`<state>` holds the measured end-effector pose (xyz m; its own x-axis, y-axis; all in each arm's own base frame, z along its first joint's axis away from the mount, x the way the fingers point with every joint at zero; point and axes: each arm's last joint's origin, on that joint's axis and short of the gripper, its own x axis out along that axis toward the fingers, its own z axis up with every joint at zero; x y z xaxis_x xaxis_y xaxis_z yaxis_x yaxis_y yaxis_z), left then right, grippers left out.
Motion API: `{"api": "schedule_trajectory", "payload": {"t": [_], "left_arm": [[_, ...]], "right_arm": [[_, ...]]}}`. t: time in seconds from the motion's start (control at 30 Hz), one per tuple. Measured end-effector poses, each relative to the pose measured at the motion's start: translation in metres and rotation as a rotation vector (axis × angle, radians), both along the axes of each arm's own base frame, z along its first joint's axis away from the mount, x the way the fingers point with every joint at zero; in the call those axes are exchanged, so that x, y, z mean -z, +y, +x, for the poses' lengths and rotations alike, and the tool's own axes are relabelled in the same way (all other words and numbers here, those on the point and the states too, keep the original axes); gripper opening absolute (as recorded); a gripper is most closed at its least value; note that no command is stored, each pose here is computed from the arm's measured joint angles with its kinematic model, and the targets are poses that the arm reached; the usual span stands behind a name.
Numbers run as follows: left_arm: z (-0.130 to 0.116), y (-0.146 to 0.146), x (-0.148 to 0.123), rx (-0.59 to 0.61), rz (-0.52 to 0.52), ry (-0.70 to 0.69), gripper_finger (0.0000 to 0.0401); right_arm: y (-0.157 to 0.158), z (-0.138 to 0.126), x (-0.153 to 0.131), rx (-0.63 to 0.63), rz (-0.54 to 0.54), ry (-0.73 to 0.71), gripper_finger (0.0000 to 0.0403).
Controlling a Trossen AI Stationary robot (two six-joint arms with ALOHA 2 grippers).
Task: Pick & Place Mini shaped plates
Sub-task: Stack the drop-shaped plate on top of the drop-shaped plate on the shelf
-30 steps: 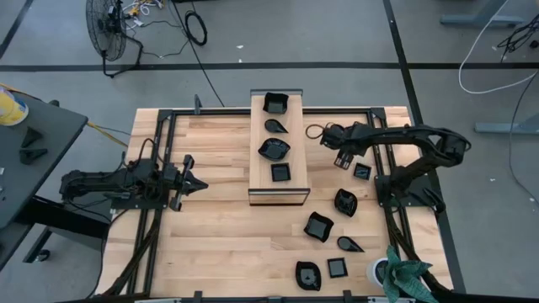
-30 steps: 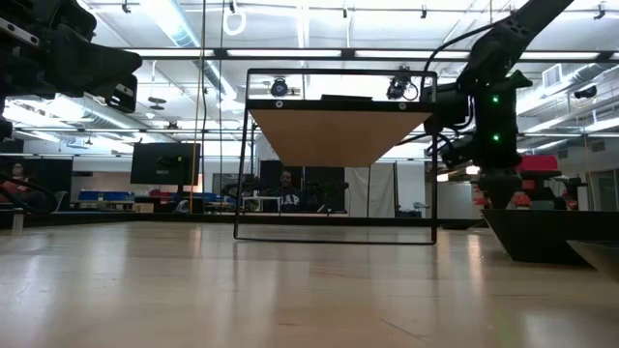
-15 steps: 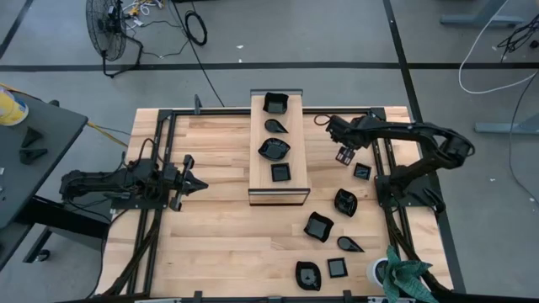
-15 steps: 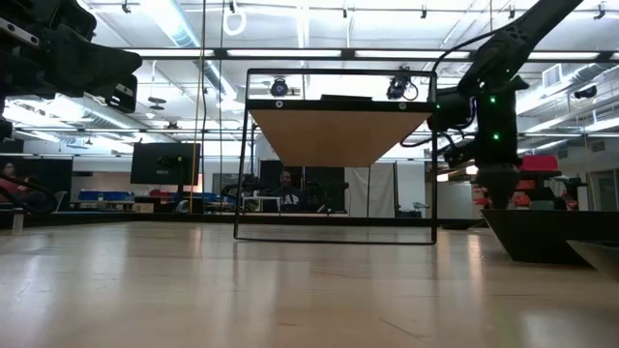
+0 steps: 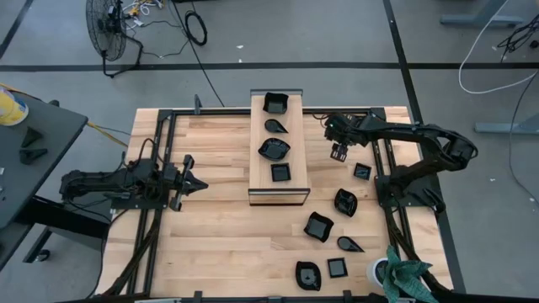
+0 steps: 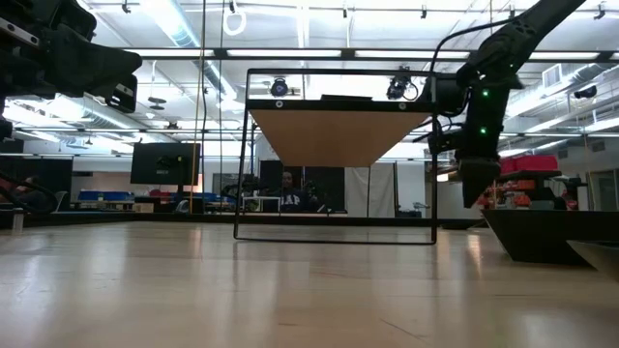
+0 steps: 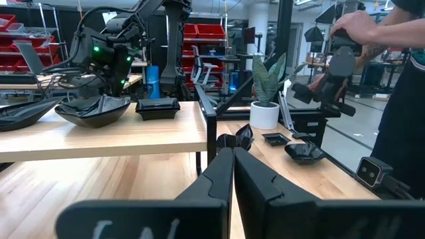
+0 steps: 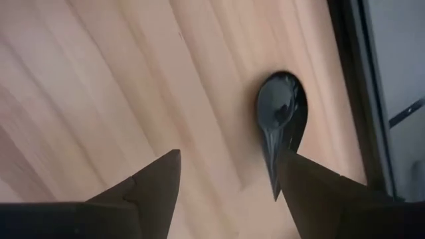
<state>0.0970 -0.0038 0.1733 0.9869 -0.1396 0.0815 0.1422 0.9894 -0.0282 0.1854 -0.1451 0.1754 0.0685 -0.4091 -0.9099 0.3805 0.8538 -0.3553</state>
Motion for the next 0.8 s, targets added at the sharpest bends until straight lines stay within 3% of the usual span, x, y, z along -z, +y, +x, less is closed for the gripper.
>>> {"api": "schedule_trajectory", "payload": {"t": [0.8], "left_arm": [[0.0,0.0,0.0,0.0,0.0,0.0,0.0018]], "right_arm": [[0.005,-0.009,0.03,-0.092,-0.059,0.07,0.0251]]}}
